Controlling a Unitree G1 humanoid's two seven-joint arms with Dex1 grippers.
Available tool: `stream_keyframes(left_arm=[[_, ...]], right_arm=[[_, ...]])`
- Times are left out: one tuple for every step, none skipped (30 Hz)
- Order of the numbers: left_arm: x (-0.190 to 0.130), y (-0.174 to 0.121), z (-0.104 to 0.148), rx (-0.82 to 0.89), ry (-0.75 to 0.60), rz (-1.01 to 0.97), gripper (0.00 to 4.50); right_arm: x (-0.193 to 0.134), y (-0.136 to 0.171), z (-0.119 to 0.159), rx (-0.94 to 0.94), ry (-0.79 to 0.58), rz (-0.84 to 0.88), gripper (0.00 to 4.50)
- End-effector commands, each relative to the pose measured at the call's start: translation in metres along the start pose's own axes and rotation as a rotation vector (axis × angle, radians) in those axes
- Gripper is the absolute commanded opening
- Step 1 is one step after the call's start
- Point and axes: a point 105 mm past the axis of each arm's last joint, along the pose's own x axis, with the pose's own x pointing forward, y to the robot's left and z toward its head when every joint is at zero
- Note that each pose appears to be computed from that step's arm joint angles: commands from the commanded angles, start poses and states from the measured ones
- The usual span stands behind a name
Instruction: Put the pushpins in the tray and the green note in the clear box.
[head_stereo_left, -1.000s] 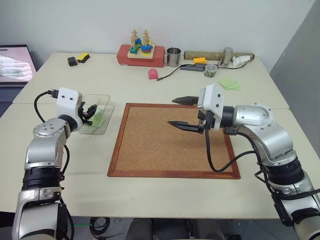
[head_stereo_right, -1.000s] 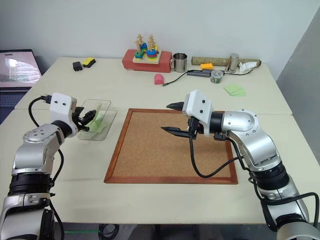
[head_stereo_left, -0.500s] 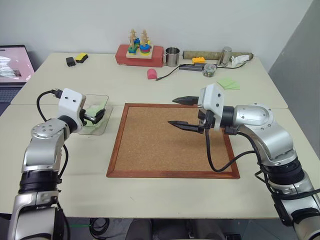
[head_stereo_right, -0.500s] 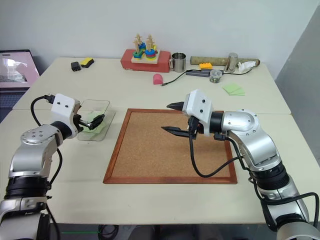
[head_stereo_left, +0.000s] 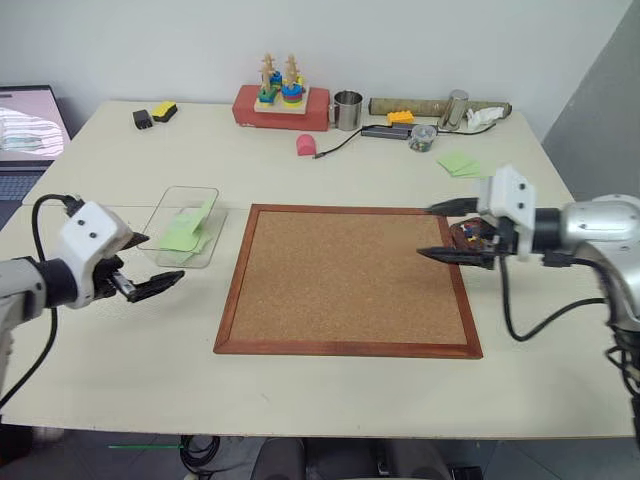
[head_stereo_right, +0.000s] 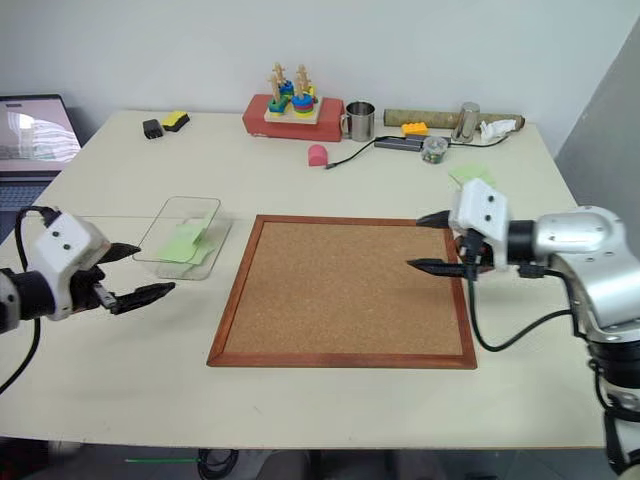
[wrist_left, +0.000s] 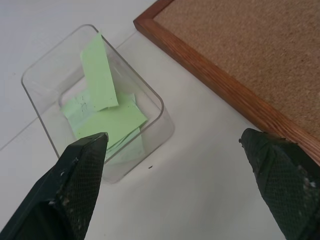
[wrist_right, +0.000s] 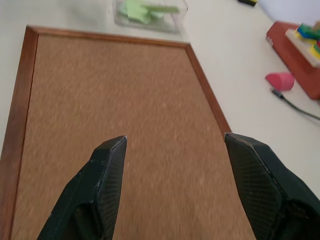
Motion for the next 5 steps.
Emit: stream_keyframes(left_arm=[[-0.013,0.007,0.014,0.04,-0.053,-0.011,4.49],[-0.013,0.005,0.015,0.038,-0.059,-0.025,4.49],[-0.012,0.004,0.016,0.035,-0.069,-0.035,4.49],[-0.011,0.004,0.018,0.02,-0.094,-0.044,4.49],[-0.011,0.004,0.02,0.009,-0.112,-0.049,4.49]], right_arm=[[-0.026,-0.001,-0.007,-0.018,0.065,0.001,3.2],[-0.031,-0.002,-0.01,-0.011,0.08,-0.005,3.2],[-0.033,-0.002,-0.012,-0.005,0.089,-0.009,3.2],[-0.035,-0.001,-0.014,-0.001,0.097,-0.015,3.2],[-0.037,-0.001,-0.015,0.001,0.102,-0.018,3.2]])
